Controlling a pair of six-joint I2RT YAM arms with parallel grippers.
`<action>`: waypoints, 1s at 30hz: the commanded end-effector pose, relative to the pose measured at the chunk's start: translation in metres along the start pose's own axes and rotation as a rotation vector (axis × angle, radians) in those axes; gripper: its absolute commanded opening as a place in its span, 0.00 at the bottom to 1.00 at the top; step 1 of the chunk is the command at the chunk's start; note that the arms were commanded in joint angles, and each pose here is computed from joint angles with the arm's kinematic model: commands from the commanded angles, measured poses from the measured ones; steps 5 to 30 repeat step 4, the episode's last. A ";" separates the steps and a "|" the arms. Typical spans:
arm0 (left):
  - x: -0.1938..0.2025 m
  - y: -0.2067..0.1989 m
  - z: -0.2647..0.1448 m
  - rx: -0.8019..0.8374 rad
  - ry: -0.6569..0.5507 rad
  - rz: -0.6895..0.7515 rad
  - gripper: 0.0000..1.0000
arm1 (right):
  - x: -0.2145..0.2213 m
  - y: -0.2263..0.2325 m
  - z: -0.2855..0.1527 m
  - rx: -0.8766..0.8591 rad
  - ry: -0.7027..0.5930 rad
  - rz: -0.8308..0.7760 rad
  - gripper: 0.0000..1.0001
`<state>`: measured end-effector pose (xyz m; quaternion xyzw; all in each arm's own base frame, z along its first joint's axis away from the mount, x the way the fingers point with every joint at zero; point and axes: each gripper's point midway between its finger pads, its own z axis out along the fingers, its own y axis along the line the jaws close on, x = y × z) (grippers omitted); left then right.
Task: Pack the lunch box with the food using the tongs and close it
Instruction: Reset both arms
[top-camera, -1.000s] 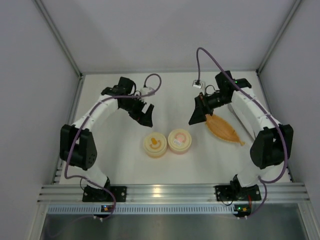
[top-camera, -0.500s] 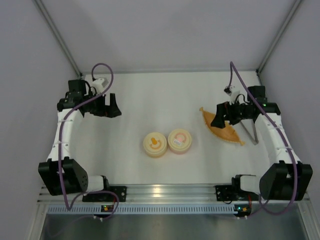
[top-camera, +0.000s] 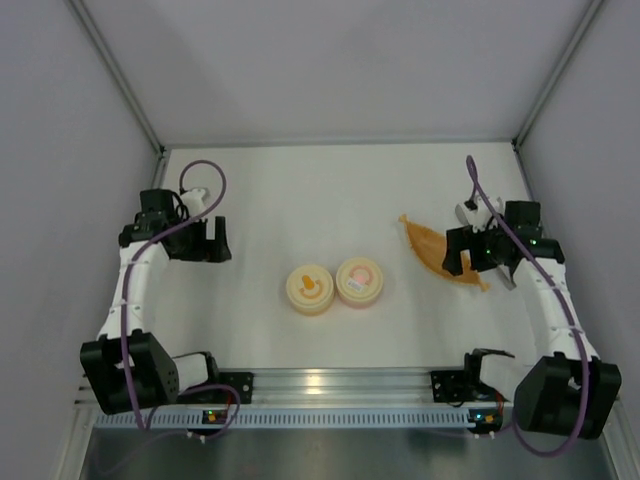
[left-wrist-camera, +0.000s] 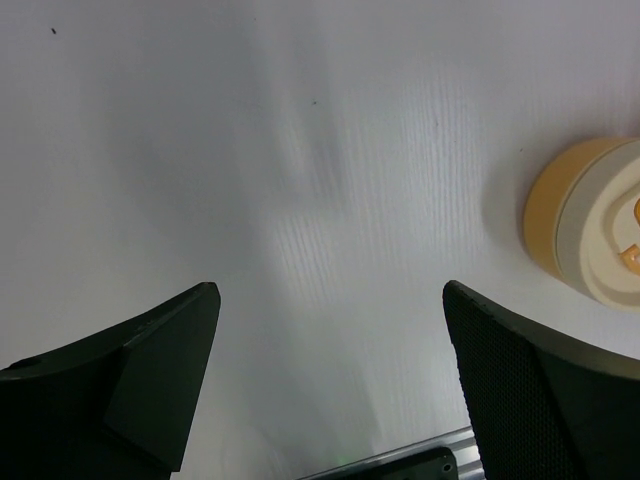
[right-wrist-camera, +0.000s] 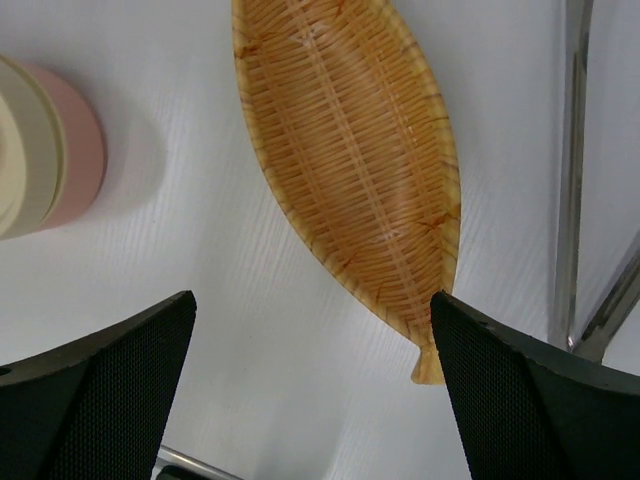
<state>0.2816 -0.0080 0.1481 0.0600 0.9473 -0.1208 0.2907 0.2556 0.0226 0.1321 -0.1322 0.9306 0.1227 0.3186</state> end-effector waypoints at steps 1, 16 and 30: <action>-0.019 0.012 -0.008 -0.071 -0.098 0.045 0.98 | -0.024 -0.014 -0.008 0.073 -0.105 -0.025 0.99; -0.022 0.011 -0.013 -0.074 -0.115 0.049 0.98 | -0.031 -0.015 -0.015 0.093 -0.149 -0.036 0.99; -0.022 0.011 -0.013 -0.074 -0.115 0.049 0.98 | -0.031 -0.015 -0.015 0.093 -0.149 -0.036 0.99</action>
